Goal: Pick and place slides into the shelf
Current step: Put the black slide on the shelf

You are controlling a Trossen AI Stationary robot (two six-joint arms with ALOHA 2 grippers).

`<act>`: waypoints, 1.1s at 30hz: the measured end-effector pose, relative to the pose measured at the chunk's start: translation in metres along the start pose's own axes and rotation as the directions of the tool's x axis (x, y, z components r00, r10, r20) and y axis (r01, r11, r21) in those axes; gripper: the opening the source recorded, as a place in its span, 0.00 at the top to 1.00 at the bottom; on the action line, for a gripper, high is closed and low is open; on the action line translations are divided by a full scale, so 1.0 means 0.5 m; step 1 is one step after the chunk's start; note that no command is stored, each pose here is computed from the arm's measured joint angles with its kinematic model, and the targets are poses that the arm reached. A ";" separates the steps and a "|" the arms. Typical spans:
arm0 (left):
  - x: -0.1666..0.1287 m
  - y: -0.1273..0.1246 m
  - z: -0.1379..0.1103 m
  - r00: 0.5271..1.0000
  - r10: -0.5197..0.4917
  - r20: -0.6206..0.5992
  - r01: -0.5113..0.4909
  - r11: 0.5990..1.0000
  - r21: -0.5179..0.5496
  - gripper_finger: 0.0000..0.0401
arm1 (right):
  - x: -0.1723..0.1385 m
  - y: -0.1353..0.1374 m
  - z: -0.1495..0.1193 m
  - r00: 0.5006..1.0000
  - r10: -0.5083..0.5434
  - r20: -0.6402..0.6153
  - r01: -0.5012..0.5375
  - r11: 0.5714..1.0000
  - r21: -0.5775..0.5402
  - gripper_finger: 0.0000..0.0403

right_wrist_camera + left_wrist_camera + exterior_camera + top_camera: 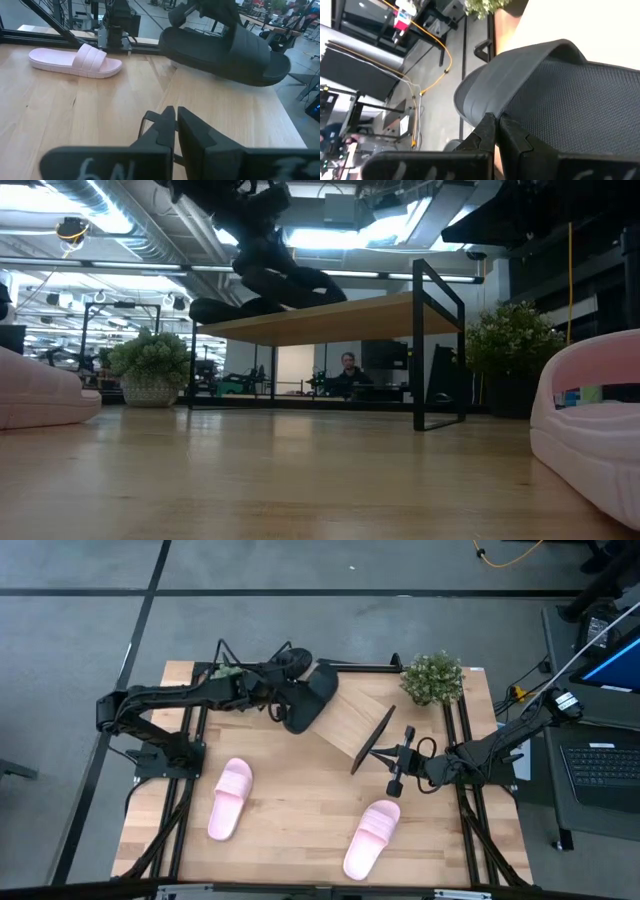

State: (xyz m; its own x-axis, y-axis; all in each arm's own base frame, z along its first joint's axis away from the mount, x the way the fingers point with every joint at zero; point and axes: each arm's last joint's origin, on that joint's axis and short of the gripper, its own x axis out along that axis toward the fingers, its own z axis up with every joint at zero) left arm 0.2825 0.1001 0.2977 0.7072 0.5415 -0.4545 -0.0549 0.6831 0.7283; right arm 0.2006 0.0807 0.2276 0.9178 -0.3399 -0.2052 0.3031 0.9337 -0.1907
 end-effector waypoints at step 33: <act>0.021 0.028 -0.056 0.995 -0.059 -0.078 0.056 0.998 -0.037 1.00 | 0.000 0.000 0.003 1.000 0.000 0.012 -0.001 0.999 0.042 0.94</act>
State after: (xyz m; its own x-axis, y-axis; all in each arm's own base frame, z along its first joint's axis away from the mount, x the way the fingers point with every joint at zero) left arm 0.2695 0.1291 0.2887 0.6518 0.5370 -0.5356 -0.0407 0.7299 0.6823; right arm 0.2009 0.0809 0.2291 0.9208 -0.3383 -0.1940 0.3129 0.9378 -0.1503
